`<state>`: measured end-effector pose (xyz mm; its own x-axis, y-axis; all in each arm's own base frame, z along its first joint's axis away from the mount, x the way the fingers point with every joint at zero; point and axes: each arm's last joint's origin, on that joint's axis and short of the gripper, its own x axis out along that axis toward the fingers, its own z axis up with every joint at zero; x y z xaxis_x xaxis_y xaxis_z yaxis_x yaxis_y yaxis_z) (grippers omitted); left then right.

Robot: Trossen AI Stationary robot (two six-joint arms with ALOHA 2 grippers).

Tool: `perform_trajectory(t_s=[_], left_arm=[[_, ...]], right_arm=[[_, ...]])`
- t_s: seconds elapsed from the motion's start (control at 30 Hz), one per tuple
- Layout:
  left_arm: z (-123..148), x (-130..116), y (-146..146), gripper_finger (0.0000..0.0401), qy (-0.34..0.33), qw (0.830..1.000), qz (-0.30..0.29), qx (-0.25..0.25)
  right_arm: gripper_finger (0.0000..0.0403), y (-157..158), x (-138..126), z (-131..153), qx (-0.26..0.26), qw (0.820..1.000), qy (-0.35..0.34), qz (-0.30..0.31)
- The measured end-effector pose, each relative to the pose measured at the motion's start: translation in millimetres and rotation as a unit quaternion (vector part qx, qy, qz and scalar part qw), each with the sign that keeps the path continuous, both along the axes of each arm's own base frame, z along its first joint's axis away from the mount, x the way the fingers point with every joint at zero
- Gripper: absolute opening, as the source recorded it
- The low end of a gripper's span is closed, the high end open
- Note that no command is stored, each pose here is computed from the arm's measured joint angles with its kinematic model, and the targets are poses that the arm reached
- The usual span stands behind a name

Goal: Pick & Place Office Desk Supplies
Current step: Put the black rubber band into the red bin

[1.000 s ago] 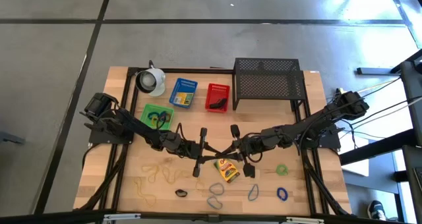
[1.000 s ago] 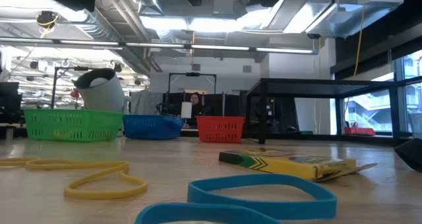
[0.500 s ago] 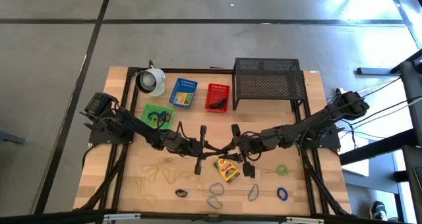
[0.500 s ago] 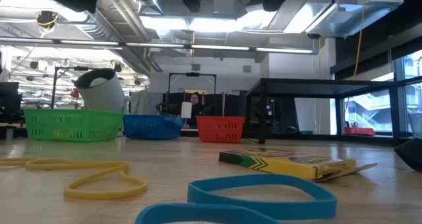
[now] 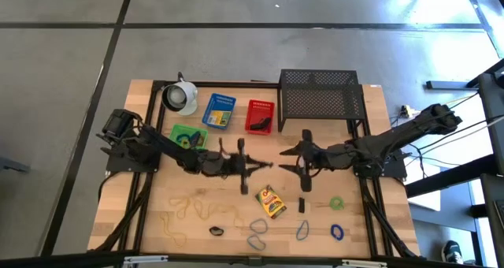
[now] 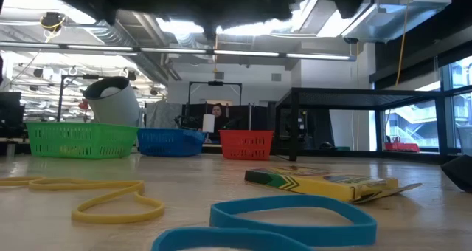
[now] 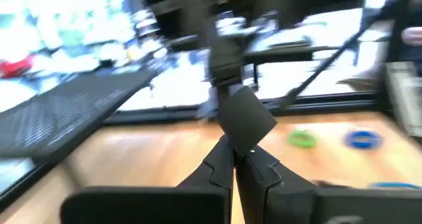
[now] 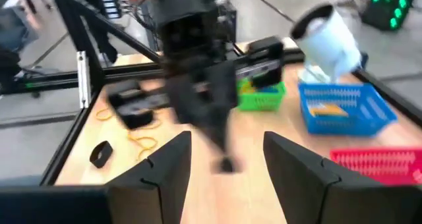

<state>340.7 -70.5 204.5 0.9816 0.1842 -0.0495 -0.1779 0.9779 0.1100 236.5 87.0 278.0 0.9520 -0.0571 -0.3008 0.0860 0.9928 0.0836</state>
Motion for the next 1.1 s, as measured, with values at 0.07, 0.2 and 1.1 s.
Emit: perform_trajectory(t_s=[0.07, 0.2, 1.1], left_arm=[[-4, 3, 21, 0.0003, 0.016, 0.999, 0.037, -0.01], [-14, 5, 71, 0.0003, 0.068, 0.991, 0.11, -0.016], [-80, 2, 164, 0.0004, 0.159, 0.961, 0.187, -0.125]], right_arm=[[0.0193, -1, -2, -1, 0.016, 1.0, 0.009, -0.009], [0.0186, -1, -1, -6, 0.042, 0.999, 0.025, -0.021], [0.0168, 10, 1, -21, 0.02, 0.997, 0.057, -0.037]])
